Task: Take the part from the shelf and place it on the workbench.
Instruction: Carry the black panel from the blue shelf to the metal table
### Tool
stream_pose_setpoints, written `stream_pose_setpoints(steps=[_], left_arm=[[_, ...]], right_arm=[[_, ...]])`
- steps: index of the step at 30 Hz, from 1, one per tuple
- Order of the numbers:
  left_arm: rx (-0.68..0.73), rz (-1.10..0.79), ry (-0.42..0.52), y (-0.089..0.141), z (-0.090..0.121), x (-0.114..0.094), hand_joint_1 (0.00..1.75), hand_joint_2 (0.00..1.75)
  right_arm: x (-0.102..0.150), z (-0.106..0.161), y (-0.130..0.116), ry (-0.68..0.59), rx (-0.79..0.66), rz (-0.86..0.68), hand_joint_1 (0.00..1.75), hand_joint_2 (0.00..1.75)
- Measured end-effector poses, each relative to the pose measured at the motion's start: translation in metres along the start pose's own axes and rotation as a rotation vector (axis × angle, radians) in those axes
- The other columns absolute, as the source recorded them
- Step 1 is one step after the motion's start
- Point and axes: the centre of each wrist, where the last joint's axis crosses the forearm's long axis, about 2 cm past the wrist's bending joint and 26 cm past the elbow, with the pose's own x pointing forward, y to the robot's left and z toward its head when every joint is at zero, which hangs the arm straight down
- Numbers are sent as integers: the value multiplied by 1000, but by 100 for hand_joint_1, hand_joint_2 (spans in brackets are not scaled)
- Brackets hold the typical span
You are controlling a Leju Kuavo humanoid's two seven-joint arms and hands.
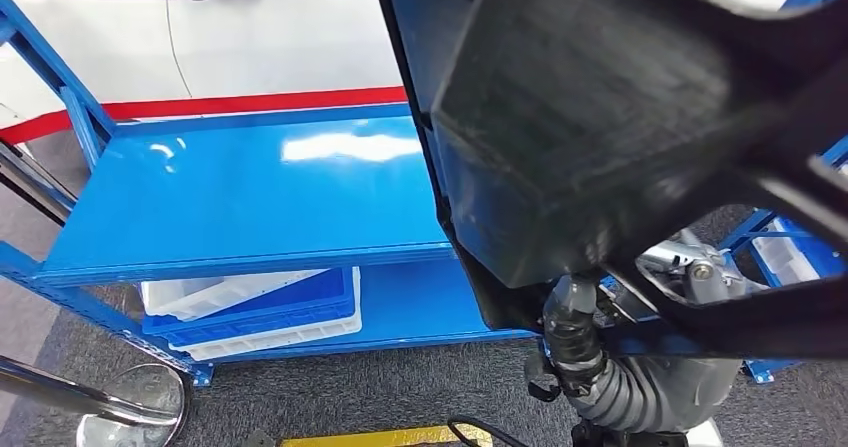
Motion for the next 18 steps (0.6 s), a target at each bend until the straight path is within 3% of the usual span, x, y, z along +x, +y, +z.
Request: stream_pose_setpoints(steps=[18], left_arm=[[-31,13,24,-7,2,-3,0,175]], right_arm=[[2,7,3,39,-9,-17,175,175]])
